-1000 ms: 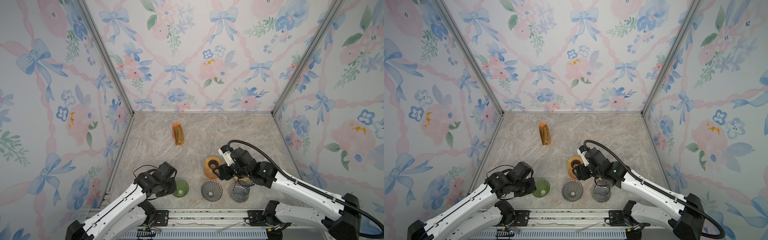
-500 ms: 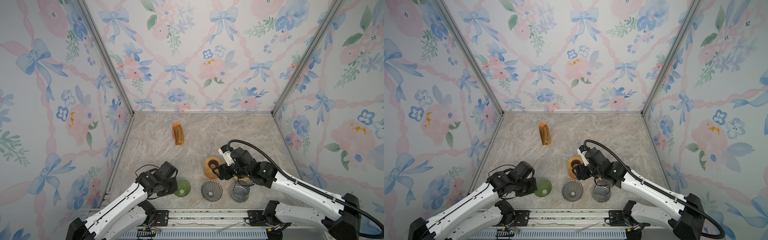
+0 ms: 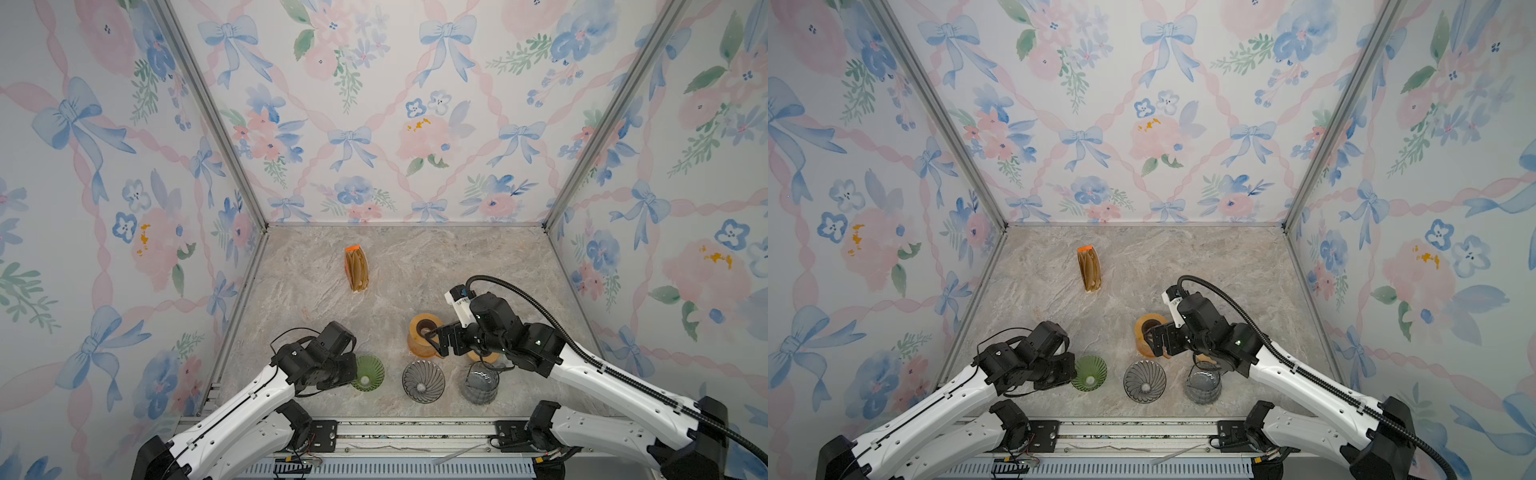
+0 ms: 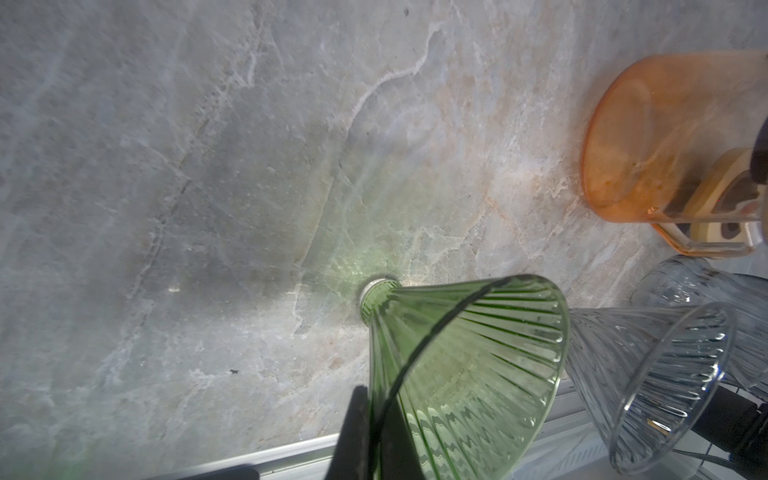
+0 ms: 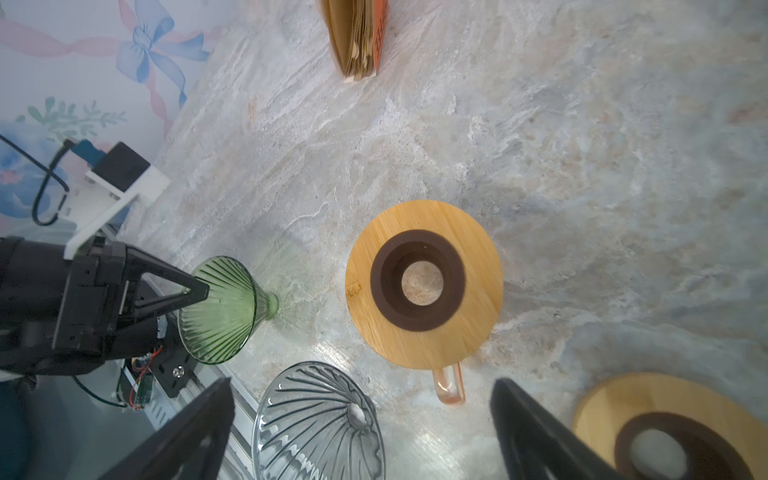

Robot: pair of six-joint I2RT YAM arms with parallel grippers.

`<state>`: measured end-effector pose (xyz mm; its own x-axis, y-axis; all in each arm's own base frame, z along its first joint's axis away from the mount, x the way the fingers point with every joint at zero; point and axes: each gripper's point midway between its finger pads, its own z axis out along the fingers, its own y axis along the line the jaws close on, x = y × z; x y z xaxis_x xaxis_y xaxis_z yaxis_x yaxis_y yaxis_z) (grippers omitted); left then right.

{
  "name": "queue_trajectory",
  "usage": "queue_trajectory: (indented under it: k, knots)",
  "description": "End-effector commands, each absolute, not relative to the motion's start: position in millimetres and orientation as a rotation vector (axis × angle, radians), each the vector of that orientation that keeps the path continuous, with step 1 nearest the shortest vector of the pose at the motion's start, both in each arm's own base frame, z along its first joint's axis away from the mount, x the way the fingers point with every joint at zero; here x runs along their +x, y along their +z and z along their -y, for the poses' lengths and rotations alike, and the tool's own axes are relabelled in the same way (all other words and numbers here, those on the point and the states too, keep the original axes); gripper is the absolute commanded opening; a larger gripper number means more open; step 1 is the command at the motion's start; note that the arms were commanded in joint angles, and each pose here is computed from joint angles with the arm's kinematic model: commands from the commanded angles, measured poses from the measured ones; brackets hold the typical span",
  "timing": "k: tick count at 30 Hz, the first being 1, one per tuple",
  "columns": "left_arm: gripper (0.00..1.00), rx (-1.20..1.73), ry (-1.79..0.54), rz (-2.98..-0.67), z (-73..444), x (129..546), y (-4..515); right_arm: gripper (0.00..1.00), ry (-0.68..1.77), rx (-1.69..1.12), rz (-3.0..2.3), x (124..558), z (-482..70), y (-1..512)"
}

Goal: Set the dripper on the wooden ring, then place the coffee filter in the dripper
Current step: 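Grasp the green ribbed glass dripper cone by its tip with the left gripper, then lift the green dripper with the left gripper and carry it over the bamboo ring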

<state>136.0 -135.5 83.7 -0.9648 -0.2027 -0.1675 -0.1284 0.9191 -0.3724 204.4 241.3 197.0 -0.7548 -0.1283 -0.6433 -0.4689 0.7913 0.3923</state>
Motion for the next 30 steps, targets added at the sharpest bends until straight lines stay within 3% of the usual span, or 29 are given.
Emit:
queue_trajectory:
  k: [1, 12, 22, 30]
  knots:
    - [0.03, -0.167, -0.579, -2.810, 145, 150, 106, 0.96, 0.674, -0.391, -2.313, 212, -222, 221]
    - [0.03, -0.034, -0.694, -2.739, 174, 187, 163, 0.96, 0.428, -0.306, -2.178, 220, -168, 266]
    - [0.03, 0.151, -0.826, -2.652, 219, 224, 225, 0.96, 0.486, -0.362, -2.206, 206, -166, 259]
    - [0.03, 0.291, -0.826, -2.664, 252, 249, 233, 0.96, 0.532, -0.334, -2.209, 199, -164, 254]
